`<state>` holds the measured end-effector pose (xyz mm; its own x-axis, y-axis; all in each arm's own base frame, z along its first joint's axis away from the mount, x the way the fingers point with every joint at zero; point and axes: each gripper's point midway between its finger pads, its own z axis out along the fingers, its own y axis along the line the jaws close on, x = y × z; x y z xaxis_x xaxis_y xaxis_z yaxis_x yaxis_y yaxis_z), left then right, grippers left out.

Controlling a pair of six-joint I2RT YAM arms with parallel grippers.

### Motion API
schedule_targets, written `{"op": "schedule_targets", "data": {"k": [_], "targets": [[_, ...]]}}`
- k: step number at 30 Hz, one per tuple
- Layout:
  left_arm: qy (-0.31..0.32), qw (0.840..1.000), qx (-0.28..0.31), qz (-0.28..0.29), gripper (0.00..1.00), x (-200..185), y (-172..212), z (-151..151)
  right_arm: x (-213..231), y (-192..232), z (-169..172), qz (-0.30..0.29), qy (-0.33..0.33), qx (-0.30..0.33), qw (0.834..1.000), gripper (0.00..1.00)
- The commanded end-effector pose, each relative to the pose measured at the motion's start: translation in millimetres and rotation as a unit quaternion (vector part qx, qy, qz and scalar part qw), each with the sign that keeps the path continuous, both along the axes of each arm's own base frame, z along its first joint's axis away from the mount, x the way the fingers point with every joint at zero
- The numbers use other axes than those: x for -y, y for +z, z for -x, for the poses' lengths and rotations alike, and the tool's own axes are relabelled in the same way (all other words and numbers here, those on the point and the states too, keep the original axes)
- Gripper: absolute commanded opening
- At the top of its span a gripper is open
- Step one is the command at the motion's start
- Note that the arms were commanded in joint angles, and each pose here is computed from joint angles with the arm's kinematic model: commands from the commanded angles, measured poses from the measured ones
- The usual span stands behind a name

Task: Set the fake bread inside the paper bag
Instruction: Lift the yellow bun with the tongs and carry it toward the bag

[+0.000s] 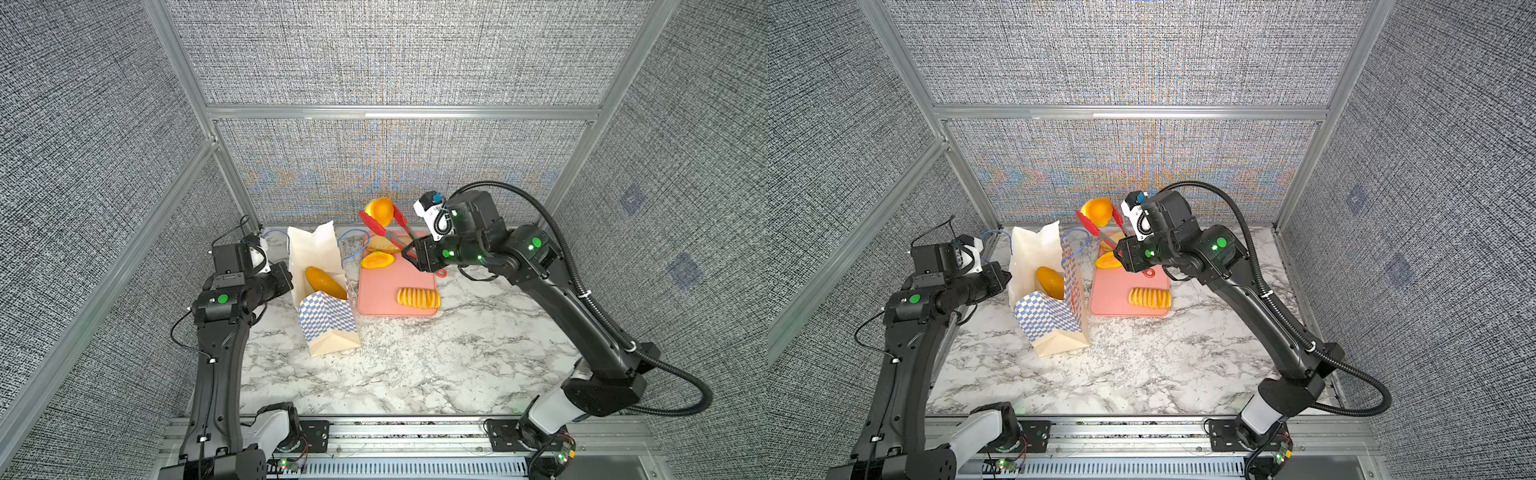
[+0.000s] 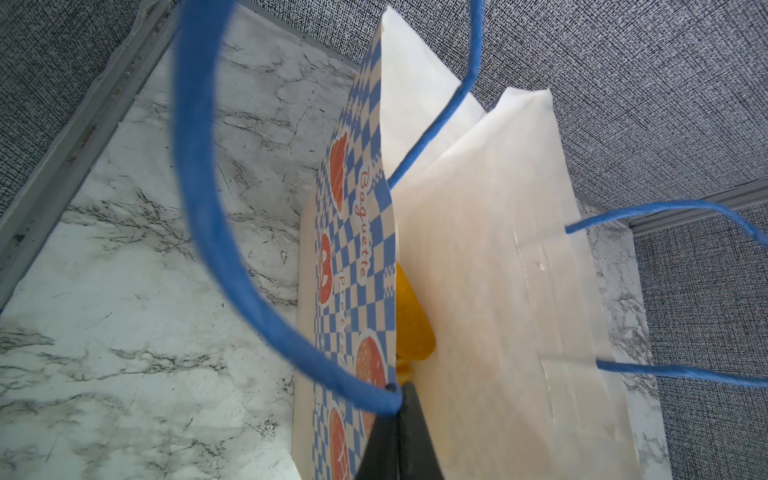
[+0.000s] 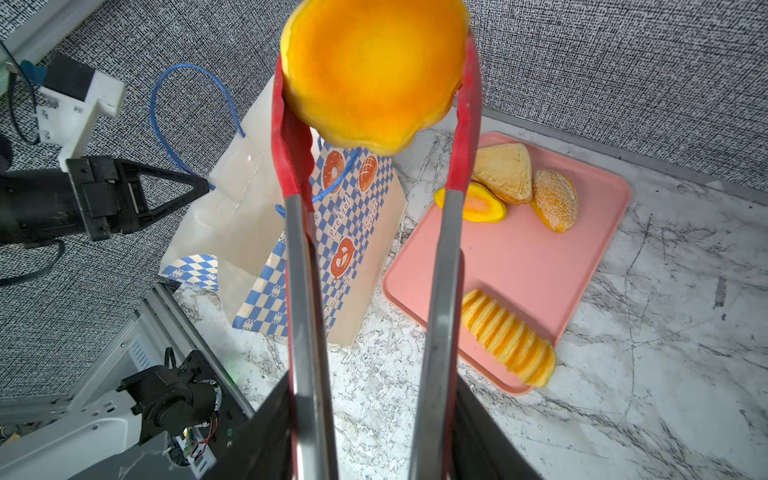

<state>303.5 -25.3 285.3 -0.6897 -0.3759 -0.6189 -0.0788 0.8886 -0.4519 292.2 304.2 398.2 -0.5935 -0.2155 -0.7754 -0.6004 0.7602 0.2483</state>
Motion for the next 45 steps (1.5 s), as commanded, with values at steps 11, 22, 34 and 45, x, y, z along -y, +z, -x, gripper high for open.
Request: {"op": "schedule_targets", "data": {"k": [11,22,34,45], "targets": [[-0.001,1.0,0.002,0.004,0.0,1,2,-1,-44,15,27,0.004,0.066,0.034,0.997,0.54],[0.0,1.0,0.001,0.003,0.0,0,1,0,-85,-12,42,0.041,0.113,0.015,0.993,0.54],[-0.001,1.0,0.003,0.004,0.0,1,1,-1,-98,-38,45,0.081,0.124,-0.002,0.989,0.55],[0.0,1.0,0.003,0.004,0.0,1,2,0,-104,-45,47,0.087,0.132,-0.007,0.987,0.59]]}}
